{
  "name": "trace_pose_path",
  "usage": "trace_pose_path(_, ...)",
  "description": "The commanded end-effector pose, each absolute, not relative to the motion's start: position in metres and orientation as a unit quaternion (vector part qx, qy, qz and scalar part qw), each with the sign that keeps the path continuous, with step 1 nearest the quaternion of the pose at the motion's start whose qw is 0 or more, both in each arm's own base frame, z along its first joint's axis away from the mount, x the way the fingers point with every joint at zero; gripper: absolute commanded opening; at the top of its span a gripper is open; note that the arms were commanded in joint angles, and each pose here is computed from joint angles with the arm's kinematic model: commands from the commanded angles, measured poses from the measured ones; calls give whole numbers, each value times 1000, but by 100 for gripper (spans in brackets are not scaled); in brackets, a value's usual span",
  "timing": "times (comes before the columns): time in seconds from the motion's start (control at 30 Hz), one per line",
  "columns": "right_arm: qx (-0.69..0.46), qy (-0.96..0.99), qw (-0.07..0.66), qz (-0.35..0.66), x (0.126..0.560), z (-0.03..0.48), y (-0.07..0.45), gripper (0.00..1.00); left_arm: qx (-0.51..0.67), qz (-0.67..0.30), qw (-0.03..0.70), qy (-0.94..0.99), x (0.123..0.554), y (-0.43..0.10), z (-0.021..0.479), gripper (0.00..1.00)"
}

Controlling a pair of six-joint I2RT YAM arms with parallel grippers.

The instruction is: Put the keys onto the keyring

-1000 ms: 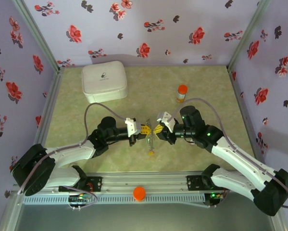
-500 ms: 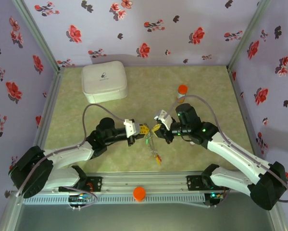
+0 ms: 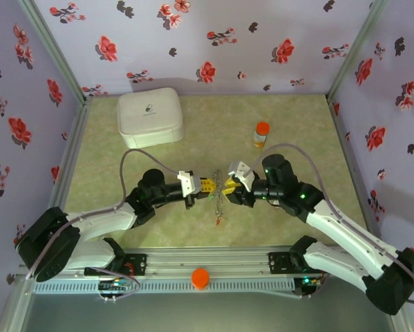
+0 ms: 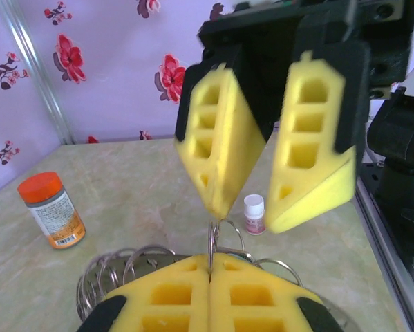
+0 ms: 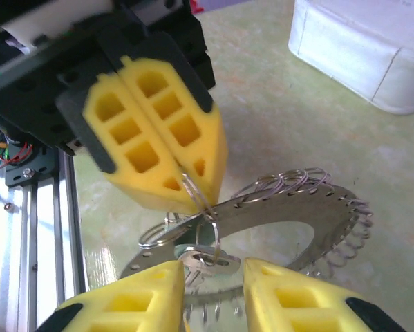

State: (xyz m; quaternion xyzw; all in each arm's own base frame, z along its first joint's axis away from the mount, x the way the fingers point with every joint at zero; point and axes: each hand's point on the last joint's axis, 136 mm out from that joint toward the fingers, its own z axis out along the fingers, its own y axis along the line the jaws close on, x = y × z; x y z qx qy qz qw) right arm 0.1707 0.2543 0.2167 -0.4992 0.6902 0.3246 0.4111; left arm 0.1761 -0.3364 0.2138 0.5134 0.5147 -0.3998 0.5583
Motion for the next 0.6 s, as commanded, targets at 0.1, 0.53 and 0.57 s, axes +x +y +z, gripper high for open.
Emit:
trace_pose_path(0.1, -518, 646, 455, 328, 172, 233, 260, 33, 509, -426, 570, 484, 170, -341, 230, 0)
trace_pose_path(0.53, -526, 644, 446, 331, 181, 227, 271, 26, 513, -432, 565, 481, 167, -342, 229, 0)
trace_pose_path(0.57, -526, 642, 448, 332, 181, 229, 272, 25, 513, -431, 565, 481, 168, -342, 229, 0)
